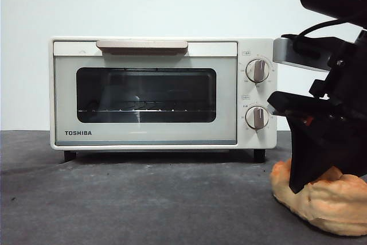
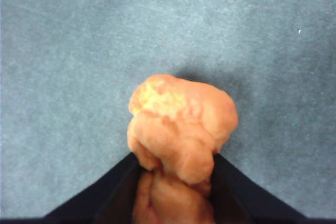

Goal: The left arm flap open the oven, the right arm pick bread and place it into oven, the left arm flap close the oven

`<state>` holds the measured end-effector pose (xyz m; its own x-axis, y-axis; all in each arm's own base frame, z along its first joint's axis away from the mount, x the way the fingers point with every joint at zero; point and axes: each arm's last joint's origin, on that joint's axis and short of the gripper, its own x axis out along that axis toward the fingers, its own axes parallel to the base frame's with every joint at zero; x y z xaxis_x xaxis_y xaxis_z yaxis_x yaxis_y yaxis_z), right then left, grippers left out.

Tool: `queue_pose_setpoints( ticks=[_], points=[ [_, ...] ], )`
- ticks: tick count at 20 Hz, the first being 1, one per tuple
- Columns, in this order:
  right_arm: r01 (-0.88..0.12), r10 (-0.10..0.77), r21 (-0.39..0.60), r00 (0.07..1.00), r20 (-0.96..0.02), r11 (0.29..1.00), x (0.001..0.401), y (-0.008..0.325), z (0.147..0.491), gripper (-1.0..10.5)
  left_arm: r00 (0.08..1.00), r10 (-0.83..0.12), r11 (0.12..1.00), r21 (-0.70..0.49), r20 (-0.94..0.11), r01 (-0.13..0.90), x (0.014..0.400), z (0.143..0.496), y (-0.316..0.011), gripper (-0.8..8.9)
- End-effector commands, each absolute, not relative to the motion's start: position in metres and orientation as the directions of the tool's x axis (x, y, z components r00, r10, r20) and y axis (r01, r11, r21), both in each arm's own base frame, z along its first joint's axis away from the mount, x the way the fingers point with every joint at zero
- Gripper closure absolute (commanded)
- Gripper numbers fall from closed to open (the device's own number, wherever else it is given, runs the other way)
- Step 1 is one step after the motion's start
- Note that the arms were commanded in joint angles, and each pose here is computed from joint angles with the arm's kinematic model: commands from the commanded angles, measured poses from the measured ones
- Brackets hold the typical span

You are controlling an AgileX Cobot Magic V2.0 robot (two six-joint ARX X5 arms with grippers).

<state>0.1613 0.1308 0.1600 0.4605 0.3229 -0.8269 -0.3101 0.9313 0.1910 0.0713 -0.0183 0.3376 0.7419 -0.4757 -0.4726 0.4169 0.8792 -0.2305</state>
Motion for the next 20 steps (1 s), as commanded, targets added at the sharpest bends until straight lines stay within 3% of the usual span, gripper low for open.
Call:
queue_pose_setpoints(
  ticks=[1,6,13,20],
  points=[
    [-0.318,0.350,0.209,0.494,-0.796,0.925,0.162,0.134,0.171,7.8,0.756,-0.483,0.876,-0.224,-0.441,0.428,0.076,0.345,-0.019,7.98],
    [-0.352,0.405,0.236,0.561,-0.722,0.906,0.157,0.130,0.211,7.8,0.767,-0.512,0.859,-0.258,-0.387,0.443,0.102,0.352,-0.025,7.98],
    [-0.393,0.462,0.257,0.629,-0.625,0.883,0.143,0.118,0.268,7.8,0.710,-0.618,0.786,-0.272,-0.337,0.555,0.171,0.347,-0.060,7.97],
    [-0.404,0.476,0.261,0.651,-0.591,0.877,0.133,0.109,0.285,7.8,0.681,-0.637,0.770,-0.255,-0.361,0.585,0.230,0.330,-0.102,7.97]
  ],
)
